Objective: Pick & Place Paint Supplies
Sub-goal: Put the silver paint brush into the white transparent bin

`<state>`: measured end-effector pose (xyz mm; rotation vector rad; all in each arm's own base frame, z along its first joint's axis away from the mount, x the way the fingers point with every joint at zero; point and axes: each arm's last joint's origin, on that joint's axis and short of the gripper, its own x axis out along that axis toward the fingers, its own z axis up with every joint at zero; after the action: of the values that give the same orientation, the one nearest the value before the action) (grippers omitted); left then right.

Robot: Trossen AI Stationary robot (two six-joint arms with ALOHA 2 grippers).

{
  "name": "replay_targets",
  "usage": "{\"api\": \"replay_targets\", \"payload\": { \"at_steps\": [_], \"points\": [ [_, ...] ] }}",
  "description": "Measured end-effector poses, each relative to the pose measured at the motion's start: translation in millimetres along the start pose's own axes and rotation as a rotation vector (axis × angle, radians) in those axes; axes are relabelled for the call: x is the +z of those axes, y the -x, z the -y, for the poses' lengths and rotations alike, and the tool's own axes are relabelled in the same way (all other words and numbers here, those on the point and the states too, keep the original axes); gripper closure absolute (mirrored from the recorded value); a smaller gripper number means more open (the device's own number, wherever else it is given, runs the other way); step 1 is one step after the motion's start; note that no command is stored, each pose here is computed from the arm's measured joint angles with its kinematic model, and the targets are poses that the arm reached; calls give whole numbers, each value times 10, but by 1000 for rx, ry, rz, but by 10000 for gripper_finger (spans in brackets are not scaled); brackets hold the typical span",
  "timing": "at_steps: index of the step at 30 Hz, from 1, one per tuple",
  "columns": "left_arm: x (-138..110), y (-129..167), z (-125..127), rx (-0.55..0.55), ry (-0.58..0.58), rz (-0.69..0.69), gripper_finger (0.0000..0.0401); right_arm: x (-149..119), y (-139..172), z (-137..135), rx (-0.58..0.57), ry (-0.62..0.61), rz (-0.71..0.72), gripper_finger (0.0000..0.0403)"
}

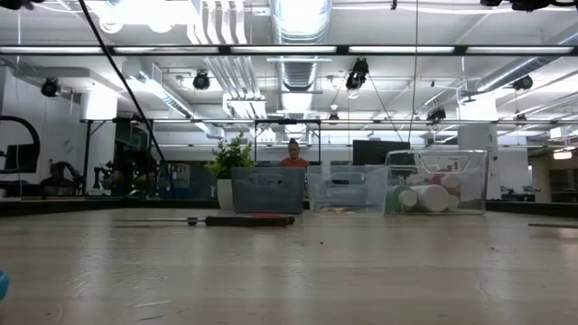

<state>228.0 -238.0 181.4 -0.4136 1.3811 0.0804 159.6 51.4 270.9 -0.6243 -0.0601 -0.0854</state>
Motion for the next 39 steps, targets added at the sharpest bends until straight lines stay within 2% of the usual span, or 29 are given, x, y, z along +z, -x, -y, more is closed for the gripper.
{"api": "replay_targets", "payload": {
  "at_steps": [6, 11, 17, 26, 37, 39],
  "points": [
    [13, 1, 20, -30, -70, -3, 308, 0, 0, 1, 0, 0, 0, 115],
    [28, 7, 91, -122, -155, -16, 308, 0, 0, 1, 0, -2, 0, 115],
    [-37, -6, 138, -157, -152, -25, 308, 0, 0, 1, 0, -4, 0, 115],
    [-198, -215, 72, -135, -182, -48, 308, 1, 0, 2, -1, 4, 0, 115],
    [-216, -229, 60, -133, -182, -84, 308, 0, 0, 1, -1, -4, 0, 115],
    [-199, -229, 56, -132, -155, -80, 308, 1, 0, 2, -1, -4, 1, 115]
  ]
}}
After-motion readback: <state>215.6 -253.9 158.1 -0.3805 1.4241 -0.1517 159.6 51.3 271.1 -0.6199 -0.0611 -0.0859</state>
